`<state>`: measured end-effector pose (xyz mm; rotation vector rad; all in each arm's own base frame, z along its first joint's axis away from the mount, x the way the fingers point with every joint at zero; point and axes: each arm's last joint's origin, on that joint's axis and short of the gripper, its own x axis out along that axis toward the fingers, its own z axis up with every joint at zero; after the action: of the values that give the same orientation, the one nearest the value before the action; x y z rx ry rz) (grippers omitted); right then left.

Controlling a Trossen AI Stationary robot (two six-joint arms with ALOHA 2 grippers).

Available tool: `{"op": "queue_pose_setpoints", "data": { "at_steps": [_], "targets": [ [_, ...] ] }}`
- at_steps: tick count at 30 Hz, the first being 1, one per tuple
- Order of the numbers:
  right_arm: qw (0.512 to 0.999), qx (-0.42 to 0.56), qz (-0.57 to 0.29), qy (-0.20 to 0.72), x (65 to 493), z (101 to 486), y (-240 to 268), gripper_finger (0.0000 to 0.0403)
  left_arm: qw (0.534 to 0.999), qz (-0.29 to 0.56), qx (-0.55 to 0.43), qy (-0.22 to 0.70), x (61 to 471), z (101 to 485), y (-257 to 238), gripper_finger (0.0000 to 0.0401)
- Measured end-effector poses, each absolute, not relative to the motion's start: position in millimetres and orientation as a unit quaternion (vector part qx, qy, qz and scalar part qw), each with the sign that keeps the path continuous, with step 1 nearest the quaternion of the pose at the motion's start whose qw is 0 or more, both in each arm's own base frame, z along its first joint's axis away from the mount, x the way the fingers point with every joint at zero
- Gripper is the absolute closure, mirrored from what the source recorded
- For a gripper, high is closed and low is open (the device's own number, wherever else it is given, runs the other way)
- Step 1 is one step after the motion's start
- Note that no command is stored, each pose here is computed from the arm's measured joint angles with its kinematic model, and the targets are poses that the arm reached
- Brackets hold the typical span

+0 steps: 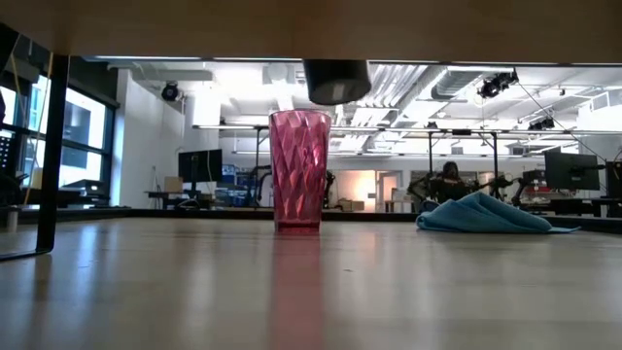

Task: Stack small to large cups/mugs on shelf
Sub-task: Put the black cup on the shelf

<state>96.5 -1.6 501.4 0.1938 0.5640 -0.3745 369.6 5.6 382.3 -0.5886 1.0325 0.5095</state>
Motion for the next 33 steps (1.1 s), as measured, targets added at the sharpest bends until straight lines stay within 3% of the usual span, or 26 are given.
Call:
{"op": "queue_pose_setpoints", "data": {
  "at_steps": [11, 24, 33],
  "targets": [
    [0.939, 0.095, -0.184, 0.276, 96, 501, -2, 0.0325, 0.802, 0.185, -0.294, 0.486, 364, 399, -14, 0.0401],
    [0.937, 0.089, -0.199, 0.272, 97, 502, -3, 0.0325, 0.800, 0.171, -0.309, 0.484, 362, 400, -48, 0.0401],
    [0.935, 0.086, -0.203, 0.278, 102, 501, -2, 0.0325, 0.818, 0.176, -0.317, 0.447, 354, 421, -62, 0.0401]
  ]
}}
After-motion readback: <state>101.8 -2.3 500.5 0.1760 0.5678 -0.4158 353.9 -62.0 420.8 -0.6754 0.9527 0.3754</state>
